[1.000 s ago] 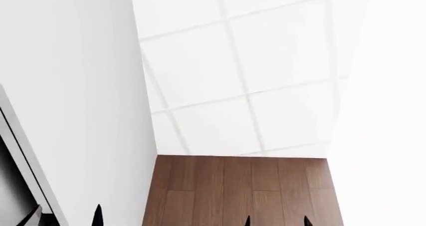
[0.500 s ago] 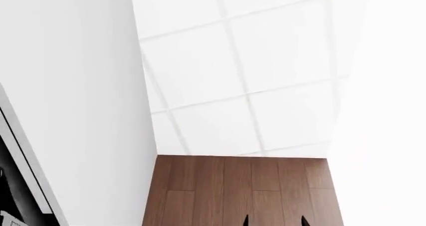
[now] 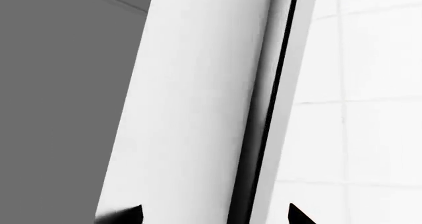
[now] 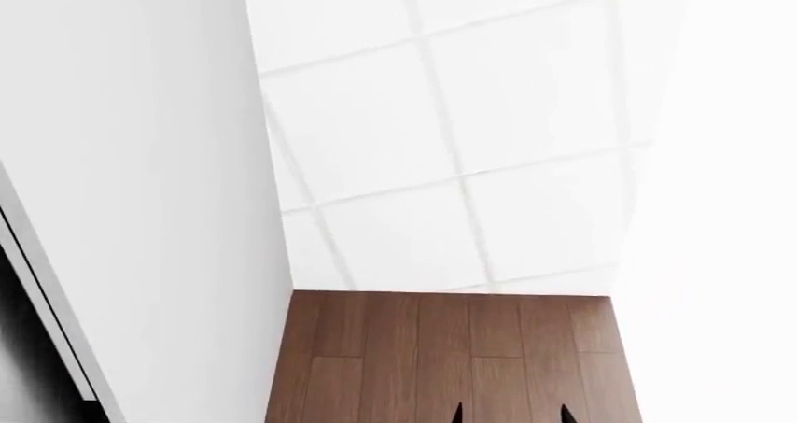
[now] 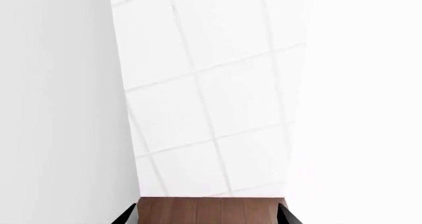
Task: Close the fridge door
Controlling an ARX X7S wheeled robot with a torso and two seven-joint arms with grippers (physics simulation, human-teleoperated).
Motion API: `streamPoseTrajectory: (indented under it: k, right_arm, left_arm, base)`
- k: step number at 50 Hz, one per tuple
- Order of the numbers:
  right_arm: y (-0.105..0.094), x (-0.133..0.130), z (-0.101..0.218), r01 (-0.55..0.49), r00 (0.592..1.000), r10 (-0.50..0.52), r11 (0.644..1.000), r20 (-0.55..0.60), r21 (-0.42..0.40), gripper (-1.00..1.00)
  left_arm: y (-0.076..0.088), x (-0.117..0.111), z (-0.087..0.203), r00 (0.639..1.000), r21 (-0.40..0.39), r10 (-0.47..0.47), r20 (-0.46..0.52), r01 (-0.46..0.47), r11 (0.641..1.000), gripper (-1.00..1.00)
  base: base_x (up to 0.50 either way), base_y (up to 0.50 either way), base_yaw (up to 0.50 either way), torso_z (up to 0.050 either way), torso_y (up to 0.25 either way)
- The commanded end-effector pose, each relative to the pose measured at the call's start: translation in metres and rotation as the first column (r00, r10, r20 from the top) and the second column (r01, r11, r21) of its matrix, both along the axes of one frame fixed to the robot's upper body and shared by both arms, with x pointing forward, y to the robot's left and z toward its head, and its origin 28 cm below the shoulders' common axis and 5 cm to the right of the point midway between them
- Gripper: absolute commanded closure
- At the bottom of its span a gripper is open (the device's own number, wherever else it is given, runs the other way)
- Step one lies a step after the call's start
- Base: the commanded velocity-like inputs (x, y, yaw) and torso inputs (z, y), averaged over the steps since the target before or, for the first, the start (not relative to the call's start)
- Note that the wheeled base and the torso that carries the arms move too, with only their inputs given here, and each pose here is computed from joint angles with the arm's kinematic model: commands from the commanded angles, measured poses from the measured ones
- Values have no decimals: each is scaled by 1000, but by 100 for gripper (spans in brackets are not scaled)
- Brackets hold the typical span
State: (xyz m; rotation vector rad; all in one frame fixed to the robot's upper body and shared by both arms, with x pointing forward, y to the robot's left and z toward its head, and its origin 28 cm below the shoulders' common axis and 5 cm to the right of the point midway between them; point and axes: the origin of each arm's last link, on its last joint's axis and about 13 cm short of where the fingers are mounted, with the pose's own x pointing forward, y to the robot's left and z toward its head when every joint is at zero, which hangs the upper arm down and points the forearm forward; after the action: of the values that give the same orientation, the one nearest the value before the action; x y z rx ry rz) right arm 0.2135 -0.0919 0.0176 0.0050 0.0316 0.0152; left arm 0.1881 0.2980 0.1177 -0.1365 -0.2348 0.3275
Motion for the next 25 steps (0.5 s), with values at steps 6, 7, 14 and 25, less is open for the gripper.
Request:
streamPoseTrajectory:
  k: [6, 7, 14, 25]
  right_arm:
    - [-1, -1, -1, 4, 1000, -4, 1000, -4, -1, -100]
    - [-1, -1, -2, 4, 1000, -4, 1000, -4, -1, -100]
    - [-2, -1, -2, 4, 1000, -4, 1000, -3, -2, -100]
    - [-1, 2, -2, 6, 1000, -6, 1000, -3, 1, -100]
  left_arm:
    - [57, 21, 48, 951, 90, 261, 166, -278, 956, -100]
    - [57, 21, 48, 950, 91, 262, 168, -280, 956, -100]
    - [57, 23, 48, 954, 103, 248, 170, -267, 958, -100]
    - [73, 43, 89, 930, 160, 274, 245, -317, 935, -100]
  base:
    - [2, 1, 0, 3, 4]
    - [0, 0, 0, 0, 0]
    - [0, 0, 0, 0, 1]
    - [0, 0, 0, 0, 0]
